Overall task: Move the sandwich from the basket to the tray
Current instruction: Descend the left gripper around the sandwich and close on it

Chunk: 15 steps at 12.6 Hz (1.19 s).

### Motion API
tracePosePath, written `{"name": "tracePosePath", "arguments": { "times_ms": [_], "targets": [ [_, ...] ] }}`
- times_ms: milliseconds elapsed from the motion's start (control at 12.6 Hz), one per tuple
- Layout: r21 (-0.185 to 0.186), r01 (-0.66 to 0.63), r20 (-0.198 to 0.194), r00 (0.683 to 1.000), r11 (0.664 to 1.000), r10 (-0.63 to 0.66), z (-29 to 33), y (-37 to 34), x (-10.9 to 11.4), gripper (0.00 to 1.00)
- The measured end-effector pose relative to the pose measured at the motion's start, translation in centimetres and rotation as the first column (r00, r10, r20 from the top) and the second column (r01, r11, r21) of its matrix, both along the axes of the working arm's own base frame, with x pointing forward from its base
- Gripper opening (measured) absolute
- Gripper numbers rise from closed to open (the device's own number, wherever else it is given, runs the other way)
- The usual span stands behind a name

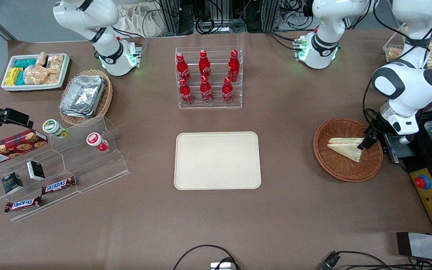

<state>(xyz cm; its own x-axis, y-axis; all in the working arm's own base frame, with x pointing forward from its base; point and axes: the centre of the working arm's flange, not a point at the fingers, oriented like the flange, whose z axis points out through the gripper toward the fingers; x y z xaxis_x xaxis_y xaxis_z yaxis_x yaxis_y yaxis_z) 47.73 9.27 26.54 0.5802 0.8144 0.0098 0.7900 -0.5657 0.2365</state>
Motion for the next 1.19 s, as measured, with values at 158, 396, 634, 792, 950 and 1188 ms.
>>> {"name": "tracePosePath", "arguments": {
  "times_ms": [158, 396, 634, 792, 950, 1188],
  "targets": [
    [0.000, -0.004, 0.004, 1.000, 1.000, 0.004, -0.4, -0.4, 0.1, 1.00],
    [-0.005, -0.008, 0.007, 1.000, 1.000, 0.008, -1.3, -1.6, 0.3, 1.00],
    [-0.006, -0.011, 0.005, 1.000, 1.000, 0.011, -1.5, -1.6, 0.3, 1.00],
    [-0.006, -0.012, 0.005, 1.000, 1.000, 0.012, -1.5, -1.6, 0.3, 0.93],
    [-0.006, -0.013, 0.005, 1.000, 1.000, 0.013, -1.5, -1.6, 0.3, 0.73],
    [-0.005, -0.014, 0.007, 1.000, 1.000, 0.014, -1.5, -1.6, 0.3, 0.39]
  ]
}}
